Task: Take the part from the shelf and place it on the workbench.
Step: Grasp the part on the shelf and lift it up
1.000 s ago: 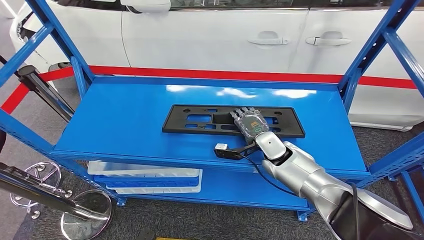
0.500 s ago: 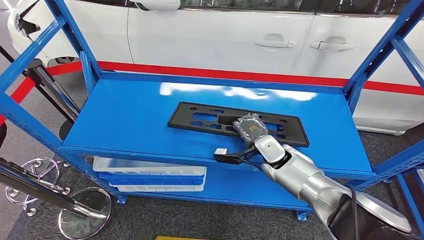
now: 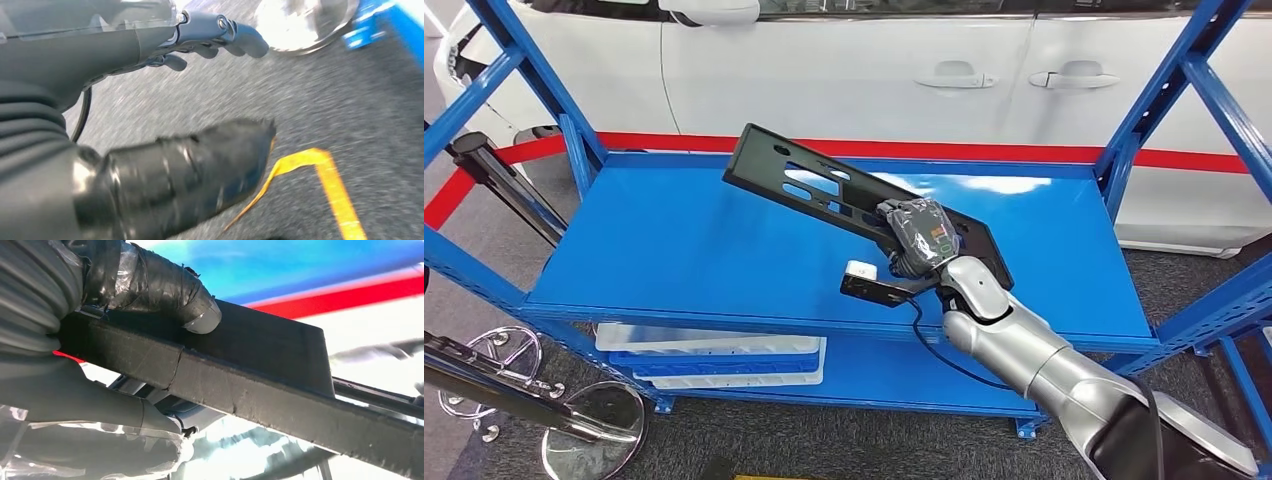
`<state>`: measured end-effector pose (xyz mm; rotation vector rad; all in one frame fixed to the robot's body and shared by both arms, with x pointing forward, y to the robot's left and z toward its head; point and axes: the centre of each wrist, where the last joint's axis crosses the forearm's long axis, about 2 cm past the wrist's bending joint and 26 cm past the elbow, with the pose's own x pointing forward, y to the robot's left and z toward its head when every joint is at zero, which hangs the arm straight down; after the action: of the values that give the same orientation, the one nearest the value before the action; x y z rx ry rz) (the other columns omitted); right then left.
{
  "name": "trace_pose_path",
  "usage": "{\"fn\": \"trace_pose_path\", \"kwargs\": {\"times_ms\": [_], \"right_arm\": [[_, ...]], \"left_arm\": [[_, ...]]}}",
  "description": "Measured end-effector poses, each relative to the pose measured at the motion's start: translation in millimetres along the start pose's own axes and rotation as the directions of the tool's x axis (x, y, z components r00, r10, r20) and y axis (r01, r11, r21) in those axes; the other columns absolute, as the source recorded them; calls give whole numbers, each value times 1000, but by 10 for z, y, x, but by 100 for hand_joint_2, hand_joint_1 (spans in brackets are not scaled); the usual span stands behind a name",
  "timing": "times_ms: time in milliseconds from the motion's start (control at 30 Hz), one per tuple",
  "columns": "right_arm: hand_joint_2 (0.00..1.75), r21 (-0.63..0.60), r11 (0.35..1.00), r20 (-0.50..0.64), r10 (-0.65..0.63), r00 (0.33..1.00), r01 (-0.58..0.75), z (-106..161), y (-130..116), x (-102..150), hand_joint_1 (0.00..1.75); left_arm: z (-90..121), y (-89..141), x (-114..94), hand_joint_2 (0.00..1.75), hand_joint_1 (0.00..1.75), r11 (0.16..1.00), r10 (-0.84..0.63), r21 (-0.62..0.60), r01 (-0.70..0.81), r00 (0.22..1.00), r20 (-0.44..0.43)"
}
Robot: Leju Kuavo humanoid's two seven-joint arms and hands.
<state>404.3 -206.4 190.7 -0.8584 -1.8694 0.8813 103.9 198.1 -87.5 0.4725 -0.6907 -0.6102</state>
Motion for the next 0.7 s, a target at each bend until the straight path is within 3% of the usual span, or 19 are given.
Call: {"fn": "trace_pose_path", "kwargs": {"times_ms": [167, 300, 500, 700], "right_arm": [[175, -124, 982, 59, -133, 989, 140, 61, -198, 152, 175], [175, -248, 925, 135, -260, 956, 287, 61, -463, 290, 175], [175, -307, 866, 230, -335, 914, 395, 139, -708, 391, 175], [175, -353, 702, 383, -495, 780, 619, 305, -1022, 529, 175]], "left_arm": [[-2, 18, -39, 175, 0, 997, -73, 10, 73, 996, 57], [-3, 32, -74, 175, 0, 994, -106, 21, 105, 993, 45], [-2, 44, -104, 175, 0, 994, -107, 34, 106, 994, 28], [22, 31, -133, 175, 0, 987, -158, 50, 155, 985, 63]]}}
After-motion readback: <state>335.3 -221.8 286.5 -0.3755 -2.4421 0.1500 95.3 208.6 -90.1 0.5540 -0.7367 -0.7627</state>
